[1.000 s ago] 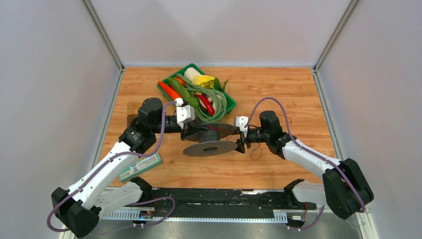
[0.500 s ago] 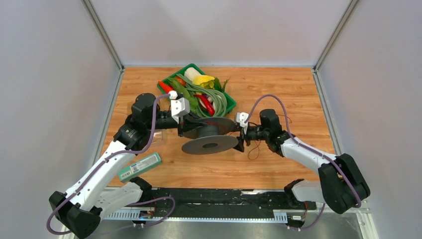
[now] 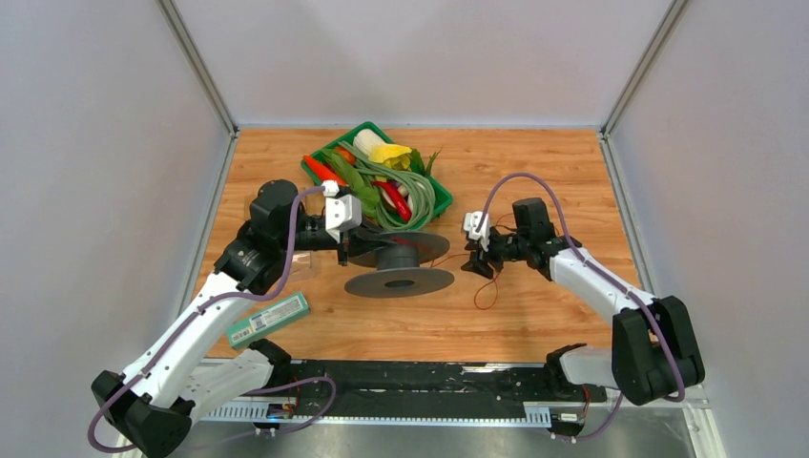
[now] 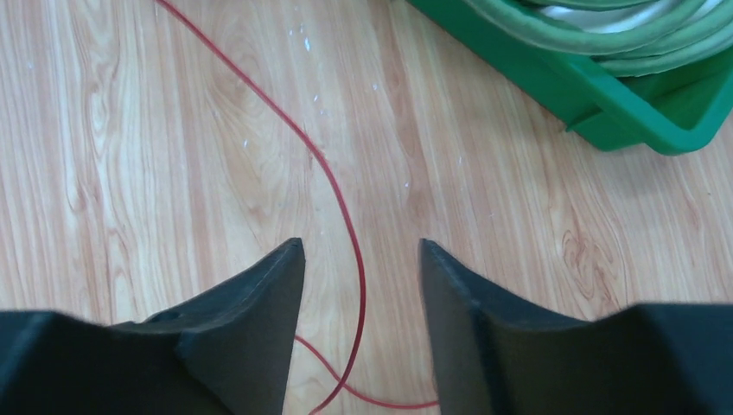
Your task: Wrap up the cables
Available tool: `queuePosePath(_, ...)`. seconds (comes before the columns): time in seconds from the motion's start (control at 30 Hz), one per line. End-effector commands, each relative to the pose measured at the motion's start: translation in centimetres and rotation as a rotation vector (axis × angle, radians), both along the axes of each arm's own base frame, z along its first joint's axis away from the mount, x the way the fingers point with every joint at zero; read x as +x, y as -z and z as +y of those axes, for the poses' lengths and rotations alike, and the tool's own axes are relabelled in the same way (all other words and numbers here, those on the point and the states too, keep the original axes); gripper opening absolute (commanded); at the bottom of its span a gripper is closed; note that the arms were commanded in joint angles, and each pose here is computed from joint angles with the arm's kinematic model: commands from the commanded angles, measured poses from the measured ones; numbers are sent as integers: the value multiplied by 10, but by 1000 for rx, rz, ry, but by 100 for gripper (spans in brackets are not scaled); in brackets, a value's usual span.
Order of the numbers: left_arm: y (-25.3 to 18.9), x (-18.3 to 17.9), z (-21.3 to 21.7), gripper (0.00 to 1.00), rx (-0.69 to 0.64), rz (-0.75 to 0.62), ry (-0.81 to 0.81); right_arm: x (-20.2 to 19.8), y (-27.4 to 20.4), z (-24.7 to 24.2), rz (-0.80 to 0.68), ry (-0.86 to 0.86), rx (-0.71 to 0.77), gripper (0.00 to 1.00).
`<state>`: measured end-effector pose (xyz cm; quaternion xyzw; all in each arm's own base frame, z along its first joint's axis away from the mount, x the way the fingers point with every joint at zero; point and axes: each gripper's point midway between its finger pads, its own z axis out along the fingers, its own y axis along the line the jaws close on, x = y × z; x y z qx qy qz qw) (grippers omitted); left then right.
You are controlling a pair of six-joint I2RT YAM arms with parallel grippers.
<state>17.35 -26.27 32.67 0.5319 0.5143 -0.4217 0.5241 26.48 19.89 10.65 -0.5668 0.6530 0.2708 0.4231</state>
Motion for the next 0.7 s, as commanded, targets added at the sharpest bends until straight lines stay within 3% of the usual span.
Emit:
queuePosePath(0.0, -38, 0, 3, 0, -66, -141, -5, 2, 9, -12, -13, -31, -104, 47)
queuePosePath(0.27, -44, 9, 8, 0, -88, -157, -91, -4, 25, -41, 18, -3, -188, 0)
queuePosePath(0.67, -45, 16, 12, 0, -117, -120, -160, -5, 34, -65, 43, 57, -222, 0)
